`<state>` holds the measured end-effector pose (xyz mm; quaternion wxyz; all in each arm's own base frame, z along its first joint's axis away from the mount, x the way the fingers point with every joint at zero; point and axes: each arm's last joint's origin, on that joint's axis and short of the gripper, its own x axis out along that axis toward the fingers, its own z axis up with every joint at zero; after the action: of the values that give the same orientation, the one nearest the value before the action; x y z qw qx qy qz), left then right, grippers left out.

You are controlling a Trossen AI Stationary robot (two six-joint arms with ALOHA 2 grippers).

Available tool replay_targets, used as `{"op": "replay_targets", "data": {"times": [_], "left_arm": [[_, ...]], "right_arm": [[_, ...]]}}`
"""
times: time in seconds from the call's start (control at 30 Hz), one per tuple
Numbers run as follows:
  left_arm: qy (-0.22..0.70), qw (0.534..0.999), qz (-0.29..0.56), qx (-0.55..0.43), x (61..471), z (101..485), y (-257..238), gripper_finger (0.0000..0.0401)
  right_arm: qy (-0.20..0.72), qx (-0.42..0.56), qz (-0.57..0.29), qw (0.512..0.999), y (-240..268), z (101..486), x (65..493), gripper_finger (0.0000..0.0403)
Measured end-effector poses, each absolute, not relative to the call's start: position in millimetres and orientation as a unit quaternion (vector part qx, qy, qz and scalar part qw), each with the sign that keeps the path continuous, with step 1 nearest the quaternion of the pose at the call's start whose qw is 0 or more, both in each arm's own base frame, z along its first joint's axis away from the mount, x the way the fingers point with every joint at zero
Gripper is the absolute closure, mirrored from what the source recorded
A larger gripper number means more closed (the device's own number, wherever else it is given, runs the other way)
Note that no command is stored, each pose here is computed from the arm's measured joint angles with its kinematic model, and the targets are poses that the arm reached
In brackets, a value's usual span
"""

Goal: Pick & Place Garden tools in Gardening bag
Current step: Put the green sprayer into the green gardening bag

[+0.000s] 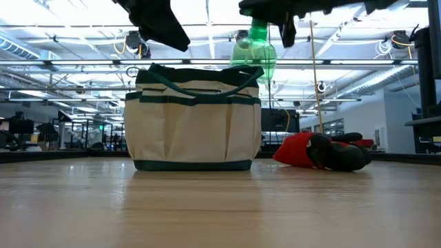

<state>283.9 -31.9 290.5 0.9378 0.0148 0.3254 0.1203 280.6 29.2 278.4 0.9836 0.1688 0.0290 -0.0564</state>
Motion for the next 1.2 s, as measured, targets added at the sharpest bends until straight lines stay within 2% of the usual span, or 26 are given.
{"op": "replay_targets", "data": {"times": [0.13, 0.4, 0.67, 0.9, 1.2], "left_arm": [[0.326, 0.938, 0.121, 0.015, 282, 292, -32, 0.0242], [0.33, 0.935, 0.129, 0.02, 281, 291, -31, 0.0242], [0.33, 0.935, 0.129, 0.018, 281, 291, -31, 0.0242], [0.357, 0.924, 0.139, 0.004, 265, 295, -29, 0.0242], [0.327, 0.933, 0.147, -0.02, 244, 315, -26, 0.0242]], "right_arm": [[0.03, 0.153, -0.047, 0.987, 34, 292, 284, 0.0366], [0.018, 0.148, -0.017, 0.989, 44, 293, 287, 0.0364], [0.003, 0.165, 0.071, 0.984, 53, 272, 313, 0.0363], [0.001, 0.192, 0.074, 0.978, 56, 251, 329, 0.0365], [-0.01, 0.21, 0.074, 0.975, 57, 226, 344, 0.0364]]}}
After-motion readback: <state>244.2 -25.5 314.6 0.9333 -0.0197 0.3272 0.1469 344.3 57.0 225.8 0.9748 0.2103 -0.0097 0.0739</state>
